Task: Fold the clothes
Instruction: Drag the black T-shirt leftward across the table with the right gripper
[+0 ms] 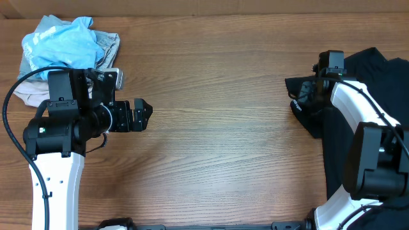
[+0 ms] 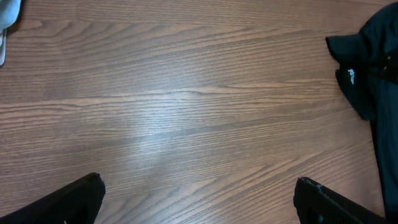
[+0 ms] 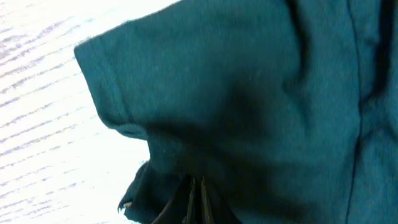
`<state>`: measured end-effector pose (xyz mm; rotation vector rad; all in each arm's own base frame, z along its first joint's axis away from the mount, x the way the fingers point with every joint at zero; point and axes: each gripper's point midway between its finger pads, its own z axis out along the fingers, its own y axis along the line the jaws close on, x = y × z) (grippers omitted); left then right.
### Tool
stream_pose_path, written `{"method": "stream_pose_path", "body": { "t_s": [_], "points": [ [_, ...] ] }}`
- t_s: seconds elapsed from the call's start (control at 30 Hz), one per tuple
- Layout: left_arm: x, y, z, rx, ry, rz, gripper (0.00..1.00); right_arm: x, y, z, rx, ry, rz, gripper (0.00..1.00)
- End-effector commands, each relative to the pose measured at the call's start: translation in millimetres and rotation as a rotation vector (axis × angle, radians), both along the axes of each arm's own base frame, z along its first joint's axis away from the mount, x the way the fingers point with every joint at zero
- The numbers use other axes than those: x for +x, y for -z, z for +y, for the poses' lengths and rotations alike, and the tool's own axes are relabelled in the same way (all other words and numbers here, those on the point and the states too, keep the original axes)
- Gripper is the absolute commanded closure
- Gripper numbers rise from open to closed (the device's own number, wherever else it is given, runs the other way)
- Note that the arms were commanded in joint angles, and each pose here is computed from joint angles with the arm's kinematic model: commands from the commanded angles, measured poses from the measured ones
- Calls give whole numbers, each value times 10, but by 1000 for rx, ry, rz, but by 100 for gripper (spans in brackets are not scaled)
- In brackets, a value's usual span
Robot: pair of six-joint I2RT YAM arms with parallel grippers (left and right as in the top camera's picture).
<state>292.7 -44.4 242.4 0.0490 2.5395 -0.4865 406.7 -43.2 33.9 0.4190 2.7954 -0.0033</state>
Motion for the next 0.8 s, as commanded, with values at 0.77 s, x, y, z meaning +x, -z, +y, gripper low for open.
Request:
{"method": "stream_pose_path", "body": {
  "t_s": [0.77],
  "points": [
    [238, -846, 472, 13, -207, -210, 0, 283, -3048, 1188, 298, -371, -359, 96]
  ]
}}
